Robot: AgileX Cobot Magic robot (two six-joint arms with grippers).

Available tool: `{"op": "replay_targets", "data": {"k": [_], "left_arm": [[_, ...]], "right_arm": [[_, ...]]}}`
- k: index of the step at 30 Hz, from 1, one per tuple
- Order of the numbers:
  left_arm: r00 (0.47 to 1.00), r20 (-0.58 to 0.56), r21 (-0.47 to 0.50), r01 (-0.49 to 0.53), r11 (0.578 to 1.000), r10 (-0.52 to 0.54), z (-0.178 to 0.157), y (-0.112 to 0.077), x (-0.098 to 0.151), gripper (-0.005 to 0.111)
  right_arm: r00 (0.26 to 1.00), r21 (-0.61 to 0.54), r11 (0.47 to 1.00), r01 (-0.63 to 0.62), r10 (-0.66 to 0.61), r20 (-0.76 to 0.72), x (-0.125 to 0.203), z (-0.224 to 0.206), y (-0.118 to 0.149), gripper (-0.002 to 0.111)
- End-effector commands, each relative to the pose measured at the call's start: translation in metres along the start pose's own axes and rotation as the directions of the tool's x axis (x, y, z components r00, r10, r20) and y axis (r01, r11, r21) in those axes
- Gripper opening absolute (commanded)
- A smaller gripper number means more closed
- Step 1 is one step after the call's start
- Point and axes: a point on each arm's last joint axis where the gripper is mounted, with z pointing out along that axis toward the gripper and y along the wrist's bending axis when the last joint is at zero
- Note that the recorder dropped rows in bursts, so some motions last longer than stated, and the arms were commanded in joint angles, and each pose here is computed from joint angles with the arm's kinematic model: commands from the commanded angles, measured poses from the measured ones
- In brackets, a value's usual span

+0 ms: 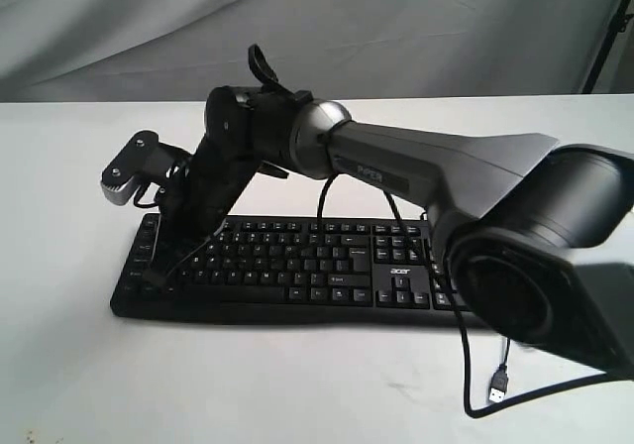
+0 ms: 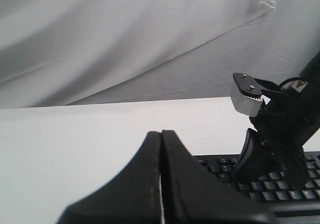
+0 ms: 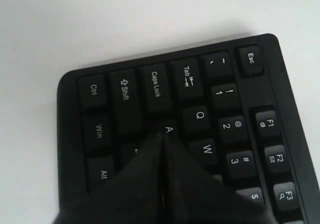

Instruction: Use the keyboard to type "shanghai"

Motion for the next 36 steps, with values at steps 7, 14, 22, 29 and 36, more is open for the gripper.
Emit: {"op": "replay_targets", "data": {"k": [7, 14, 22, 29, 36], "left_arm": [[1.000, 0.007, 0.007, 0.002, 1.000, -0.002, 0.000, 0.000, 0.000, 0.000], [1.000, 0.007, 0.007, 0.002, 1.000, -0.002, 0.000, 0.000, 0.000, 0.000], [1.000, 0.007, 0.007, 0.002, 1.000, -0.002, 0.000, 0.000, 0.000, 0.000], [1.000, 0.007, 0.007, 0.002, 1.000, -0.002, 0.000, 0.000, 0.000, 0.000], [1.000, 0.007, 0.007, 0.002, 1.000, -0.002, 0.000, 0.000, 0.000, 0.000]], "right_arm": [[1.000, 0.019, 1.000, 0.013, -0.014, 0.014, 0.000, 0.005, -0.002, 0.000], [1.000, 0.030, 0.999, 0.018, -0.019, 0.011, 0.000, 0.006, -0.003, 0.000], [1.000, 0.024, 1.000, 0.013, -0.013, -0.001, 0.003, 0.009, -0.003, 0.000], [1.000, 0.011, 1.000, 0.005, -0.005, -0.017, 0.005, 0.012, -0.003, 0.000], [0.998, 0.071, 0.995, 0.067, -0.066, -0.014, -0.010, -0.026, -0.003, 0.000]]}}
